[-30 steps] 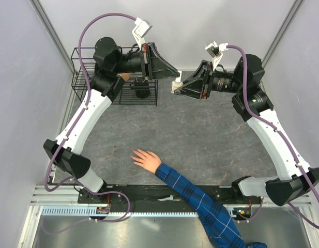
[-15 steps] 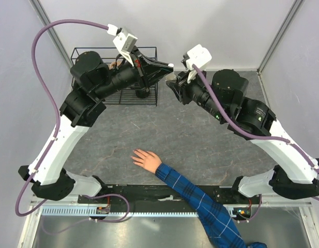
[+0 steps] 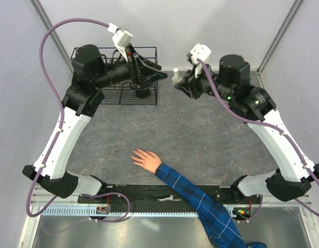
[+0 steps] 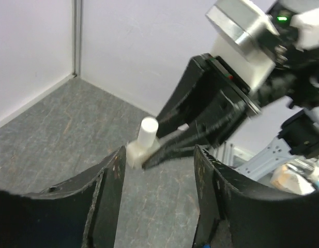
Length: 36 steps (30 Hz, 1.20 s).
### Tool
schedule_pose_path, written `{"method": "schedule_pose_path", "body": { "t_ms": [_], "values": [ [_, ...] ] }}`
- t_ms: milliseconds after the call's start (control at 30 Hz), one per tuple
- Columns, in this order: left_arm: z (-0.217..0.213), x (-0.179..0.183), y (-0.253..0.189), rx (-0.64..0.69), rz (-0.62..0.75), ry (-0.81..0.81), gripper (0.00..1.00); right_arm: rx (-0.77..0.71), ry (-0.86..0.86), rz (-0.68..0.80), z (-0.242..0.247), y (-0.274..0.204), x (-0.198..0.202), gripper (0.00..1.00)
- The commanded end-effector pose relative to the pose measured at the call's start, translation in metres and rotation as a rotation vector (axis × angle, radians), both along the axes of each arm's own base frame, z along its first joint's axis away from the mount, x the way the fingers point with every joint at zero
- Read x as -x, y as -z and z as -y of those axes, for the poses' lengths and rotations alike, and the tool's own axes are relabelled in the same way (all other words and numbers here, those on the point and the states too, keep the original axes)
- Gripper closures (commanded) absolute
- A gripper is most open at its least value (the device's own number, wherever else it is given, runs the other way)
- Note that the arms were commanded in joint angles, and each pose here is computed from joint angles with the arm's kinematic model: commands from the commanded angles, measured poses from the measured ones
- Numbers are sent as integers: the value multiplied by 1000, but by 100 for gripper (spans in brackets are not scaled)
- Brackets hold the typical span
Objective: Paint the nails
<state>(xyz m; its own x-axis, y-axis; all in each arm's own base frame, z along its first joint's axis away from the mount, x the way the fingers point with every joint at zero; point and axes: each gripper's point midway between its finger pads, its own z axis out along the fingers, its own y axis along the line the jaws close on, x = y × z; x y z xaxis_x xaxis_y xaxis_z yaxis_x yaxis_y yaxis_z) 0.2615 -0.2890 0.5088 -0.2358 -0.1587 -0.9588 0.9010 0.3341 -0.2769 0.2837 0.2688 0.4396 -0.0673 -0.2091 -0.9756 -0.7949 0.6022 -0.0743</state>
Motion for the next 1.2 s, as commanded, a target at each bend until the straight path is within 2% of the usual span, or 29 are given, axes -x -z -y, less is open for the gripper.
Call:
{"method": "schedule_pose_path", "body": {
  "t_ms": [0,33,67,100,200,300,467,867,967,1067,1167],
  "values": [
    [-7,37,-25,123,-86,249,37,-129,-248,-34,0,-25,30,100],
    [-8,31,-13,115,-139,297,32,-140,-275,-58,-1,-24,30,100],
    [-9,31,-20,141,-104,330,31,-156,-344,-83,-4,-25,38,100],
    [-9,30,-15,161,-184,362,31,-177,-357,-107,-2,-27,39,100],
    [-6,31,-16,172,-201,433,32,-235,-422,-165,-8,-29,46,100],
    [-3,27,-20,181,-195,448,38,-271,-473,-190,-13,-30,49,100],
    [9,23,-20,189,-210,471,39,-311,-511,-230,-18,-31,52,100],
    [21,41,-19,148,-195,584,46,-328,-516,-251,-21,-28,49,100],
    [21,42,-18,136,-193,594,54,-331,-491,-246,-20,-28,45,100],
    [22,41,-16,122,-186,580,76,-334,-465,-236,-19,-30,41,100],
    [23,36,-13,102,-183,529,90,-336,-440,-237,-19,-29,37,100]
  ]
}}
